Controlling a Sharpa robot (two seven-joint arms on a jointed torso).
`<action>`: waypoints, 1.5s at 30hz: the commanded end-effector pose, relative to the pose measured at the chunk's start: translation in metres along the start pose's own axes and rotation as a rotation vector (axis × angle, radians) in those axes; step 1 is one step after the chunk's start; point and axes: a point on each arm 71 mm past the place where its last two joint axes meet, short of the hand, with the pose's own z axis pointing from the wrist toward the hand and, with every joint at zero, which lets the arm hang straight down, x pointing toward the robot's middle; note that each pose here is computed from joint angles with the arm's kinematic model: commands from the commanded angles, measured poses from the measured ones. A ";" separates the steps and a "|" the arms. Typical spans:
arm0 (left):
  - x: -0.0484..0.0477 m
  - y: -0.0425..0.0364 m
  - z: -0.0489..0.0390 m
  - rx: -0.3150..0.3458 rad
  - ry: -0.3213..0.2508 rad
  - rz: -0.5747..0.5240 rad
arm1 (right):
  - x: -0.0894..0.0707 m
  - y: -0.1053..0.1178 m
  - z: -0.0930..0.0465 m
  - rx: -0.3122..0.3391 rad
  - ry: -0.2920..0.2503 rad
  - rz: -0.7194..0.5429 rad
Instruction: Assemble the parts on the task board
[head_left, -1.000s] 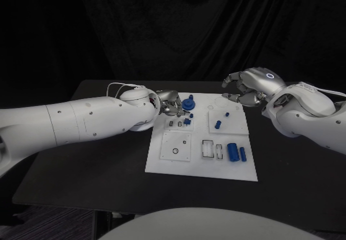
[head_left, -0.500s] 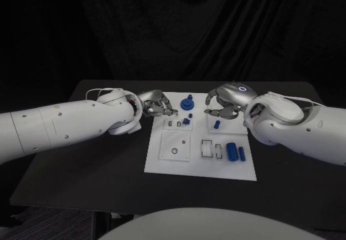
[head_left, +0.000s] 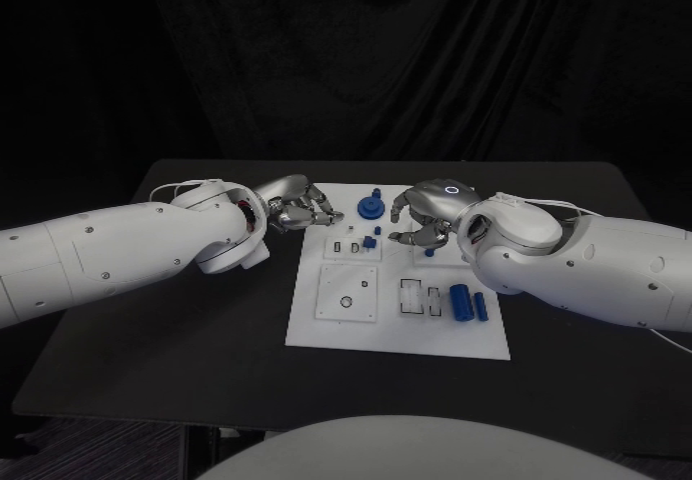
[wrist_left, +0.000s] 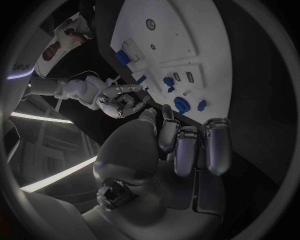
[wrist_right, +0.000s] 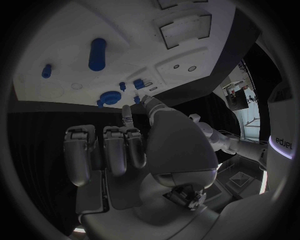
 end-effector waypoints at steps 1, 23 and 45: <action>-0.0014 -0.0007 -0.0015 0.025 -0.013 -0.031 | 0.005 -0.001 0.003 0.025 0.018 -0.012; -0.0037 0.0096 -0.0065 -0.011 0.004 -0.032 | 0.018 0.017 0.019 -0.019 0.013 -0.042; 0.0006 0.0110 -0.0035 -0.017 0.025 -0.032 | 0.029 0.020 0.031 -0.007 0.049 -0.057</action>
